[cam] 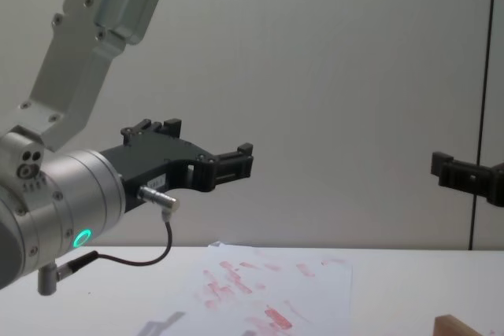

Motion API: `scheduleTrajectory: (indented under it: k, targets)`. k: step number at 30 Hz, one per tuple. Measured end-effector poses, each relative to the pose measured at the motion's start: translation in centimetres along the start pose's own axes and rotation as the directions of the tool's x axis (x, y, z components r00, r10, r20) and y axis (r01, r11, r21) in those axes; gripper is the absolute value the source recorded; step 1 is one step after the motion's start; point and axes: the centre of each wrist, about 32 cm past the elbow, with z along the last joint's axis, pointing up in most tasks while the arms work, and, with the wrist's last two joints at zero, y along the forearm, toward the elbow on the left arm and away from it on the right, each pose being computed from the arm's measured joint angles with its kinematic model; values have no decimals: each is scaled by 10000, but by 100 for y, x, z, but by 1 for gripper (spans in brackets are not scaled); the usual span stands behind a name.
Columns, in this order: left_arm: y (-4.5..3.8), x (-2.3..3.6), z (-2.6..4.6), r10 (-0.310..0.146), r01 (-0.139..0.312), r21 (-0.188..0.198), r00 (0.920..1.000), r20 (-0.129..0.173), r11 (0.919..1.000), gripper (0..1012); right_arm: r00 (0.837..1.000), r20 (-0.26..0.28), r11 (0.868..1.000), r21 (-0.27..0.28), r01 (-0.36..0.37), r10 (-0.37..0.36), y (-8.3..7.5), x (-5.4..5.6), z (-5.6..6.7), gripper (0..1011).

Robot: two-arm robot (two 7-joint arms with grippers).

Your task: Use the one hand to pick up the stamp and affix it onto the A4 paper.

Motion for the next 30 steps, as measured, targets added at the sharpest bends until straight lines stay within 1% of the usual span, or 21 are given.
scheduleTrajectory:
  k: [30]
  targets:
    - [0,0,0,0,0,0,10000,0,10000,1003,10000,8,10000,-2,-5,5,0,0,0,1001]
